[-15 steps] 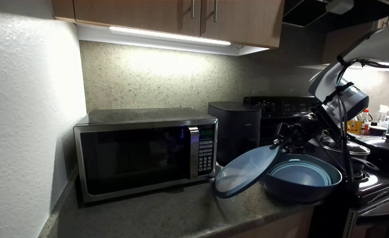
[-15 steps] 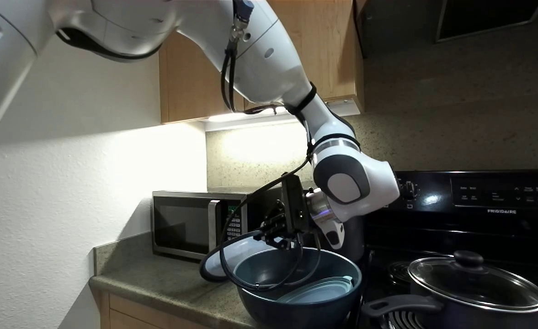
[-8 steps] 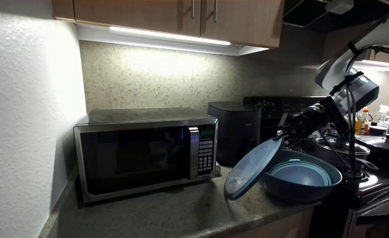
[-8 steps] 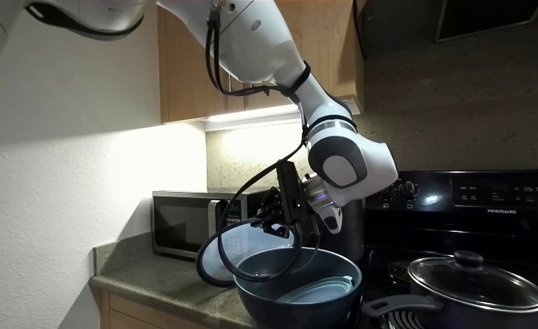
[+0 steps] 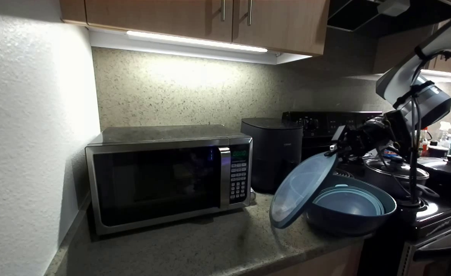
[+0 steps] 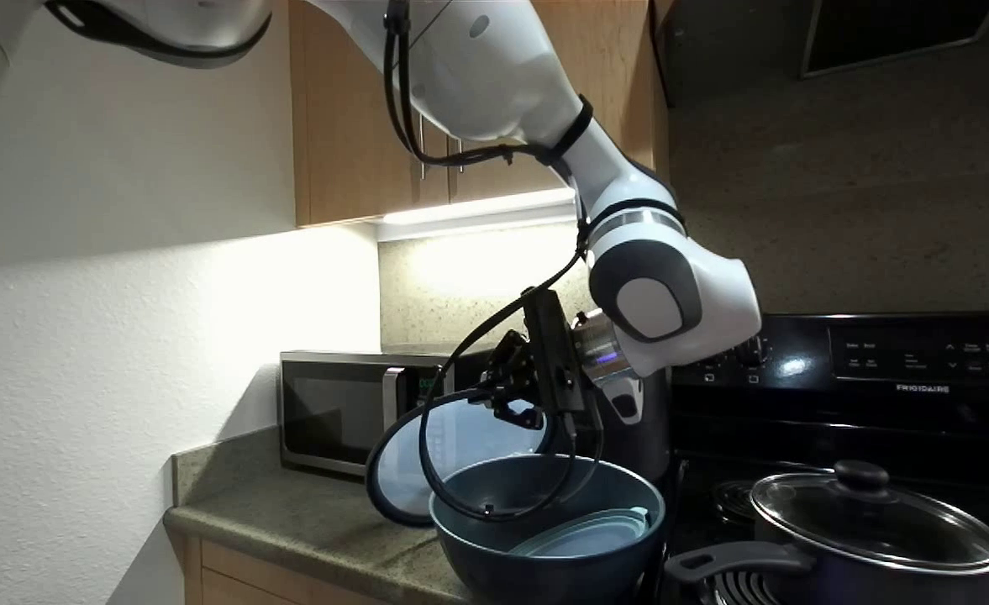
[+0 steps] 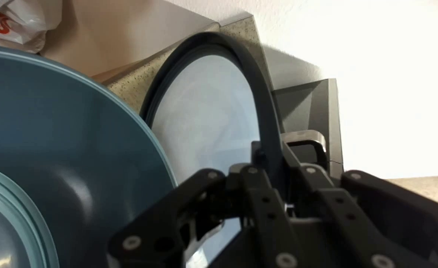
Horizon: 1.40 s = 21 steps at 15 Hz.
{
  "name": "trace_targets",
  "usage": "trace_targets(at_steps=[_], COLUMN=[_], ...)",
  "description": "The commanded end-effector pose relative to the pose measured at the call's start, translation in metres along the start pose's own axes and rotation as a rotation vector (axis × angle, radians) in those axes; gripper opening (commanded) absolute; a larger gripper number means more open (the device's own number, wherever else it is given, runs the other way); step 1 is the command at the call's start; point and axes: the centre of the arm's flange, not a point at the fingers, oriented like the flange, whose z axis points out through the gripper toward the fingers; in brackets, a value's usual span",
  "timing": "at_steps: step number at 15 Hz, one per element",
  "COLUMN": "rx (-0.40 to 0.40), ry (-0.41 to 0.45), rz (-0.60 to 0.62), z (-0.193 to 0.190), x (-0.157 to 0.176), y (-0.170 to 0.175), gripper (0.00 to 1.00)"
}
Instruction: Pick up the lid from the microwave and put it on the bowl
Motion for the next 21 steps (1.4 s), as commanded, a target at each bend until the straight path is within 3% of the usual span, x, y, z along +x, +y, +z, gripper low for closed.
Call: trace_targets(at_steps=[1, 4, 5, 6, 9, 10, 14, 17, 20, 21], rx=[0.128, 0.203, 0.140, 0.147, 0.144, 0.144, 0.117, 0.138, 0.174, 0.142], ry=[-0.005, -0.024, -0.007, -0.003, -0.007, -0.004, 0.129, 0.221, 0.269, 0.215], rz=[-0.090, -0.123, -0.088, -0.085, -0.081, -0.077, -0.019, -0.031, -0.042, -0.025], z=[-0.038, -0.059, -0.049, -0.054, -0.050, -0.050, -0.066, -0.087, -0.105, -0.099], x=[-0.016, -0.017, -0.020, -0.021, -0.019, -0.017, -0.024, -0.029, -0.036, -0.020], y=[0.008, 0.019, 0.015, 0.018, 0.019, 0.020, 0.035, 0.043, 0.049, 0.050], gripper=[0.03, 0.03, 0.03, 0.11, 0.11, 0.03, 0.03, 0.03, 0.03, 0.03])
